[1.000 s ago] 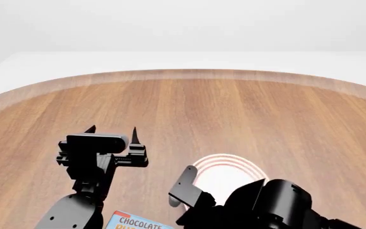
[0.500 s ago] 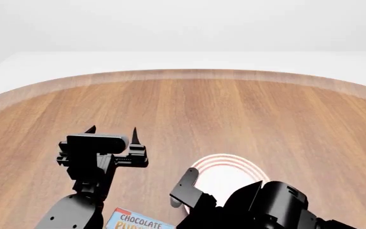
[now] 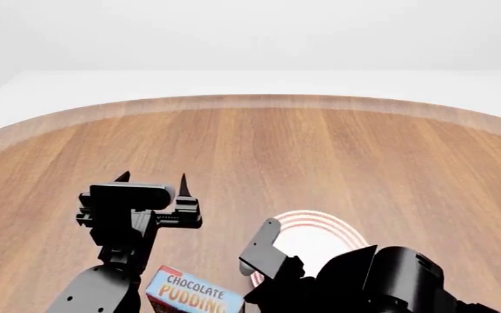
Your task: Put the chocolate pudding to the right of the plate.
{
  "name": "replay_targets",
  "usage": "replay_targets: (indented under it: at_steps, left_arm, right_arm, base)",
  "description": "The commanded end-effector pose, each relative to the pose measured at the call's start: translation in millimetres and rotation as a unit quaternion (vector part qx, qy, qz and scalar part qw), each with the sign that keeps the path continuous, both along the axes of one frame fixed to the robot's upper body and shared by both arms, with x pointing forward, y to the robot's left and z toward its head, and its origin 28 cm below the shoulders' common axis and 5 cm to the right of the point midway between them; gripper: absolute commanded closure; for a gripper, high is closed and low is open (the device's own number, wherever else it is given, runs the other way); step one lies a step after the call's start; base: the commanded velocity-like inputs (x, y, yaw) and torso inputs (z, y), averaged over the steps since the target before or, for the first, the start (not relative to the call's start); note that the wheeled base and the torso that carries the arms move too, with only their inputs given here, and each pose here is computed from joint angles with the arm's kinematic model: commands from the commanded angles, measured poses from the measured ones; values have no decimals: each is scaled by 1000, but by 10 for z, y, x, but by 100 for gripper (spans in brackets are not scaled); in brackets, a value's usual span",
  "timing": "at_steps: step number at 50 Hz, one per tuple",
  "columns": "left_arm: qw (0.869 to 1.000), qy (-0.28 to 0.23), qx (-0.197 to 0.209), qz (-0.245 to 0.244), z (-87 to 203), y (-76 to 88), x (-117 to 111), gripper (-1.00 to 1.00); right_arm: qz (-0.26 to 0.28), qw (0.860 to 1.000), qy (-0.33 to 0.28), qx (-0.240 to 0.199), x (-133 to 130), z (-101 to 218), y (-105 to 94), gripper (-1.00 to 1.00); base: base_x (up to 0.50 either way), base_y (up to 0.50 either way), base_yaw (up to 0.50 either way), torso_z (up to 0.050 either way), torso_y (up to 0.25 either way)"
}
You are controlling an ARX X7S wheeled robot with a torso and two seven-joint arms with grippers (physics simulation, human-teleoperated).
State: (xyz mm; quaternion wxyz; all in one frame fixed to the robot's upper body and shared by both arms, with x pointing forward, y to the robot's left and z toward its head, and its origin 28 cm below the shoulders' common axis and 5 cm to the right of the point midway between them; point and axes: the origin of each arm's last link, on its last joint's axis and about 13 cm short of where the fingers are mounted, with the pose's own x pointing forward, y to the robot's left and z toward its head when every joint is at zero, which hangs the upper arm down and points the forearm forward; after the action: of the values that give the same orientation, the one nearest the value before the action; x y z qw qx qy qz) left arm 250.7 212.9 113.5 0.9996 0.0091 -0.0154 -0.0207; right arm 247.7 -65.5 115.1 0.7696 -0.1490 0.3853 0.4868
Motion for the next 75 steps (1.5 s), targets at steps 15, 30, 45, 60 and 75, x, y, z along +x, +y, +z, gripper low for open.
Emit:
replay_targets:
  at_steps: [15,30,45,60,75]
  left_arm:
    - [1000,-3,-1,2,18,3,-1,-100]
    - [1000,0,1,2,-6,18,7,-100]
    - [1000,0,2,0,-8,5,-5,-100]
    - [1000,1,2,1,-10,12,-5,-100]
    - [1000,0,2,0,-10,11,-10,-100]
  right_arm:
    - [-162,986,-44,-19,13,273,-554,100]
    - [-270,959,-89,7,25,546,-877,100]
    - [-361,925,-117,3,63,705,-1193,100]
    - [-453,885,-104,-21,126,658,-1504,100]
    - [-536,839,-84,-31,-38,521,-1887,100]
  base:
    - [0,0,0,0,0]
    - [0,0,0,0,0]
    - [0,0,0,0,0]
    - [0,0,0,0,0]
    - [0,0,0,0,0]
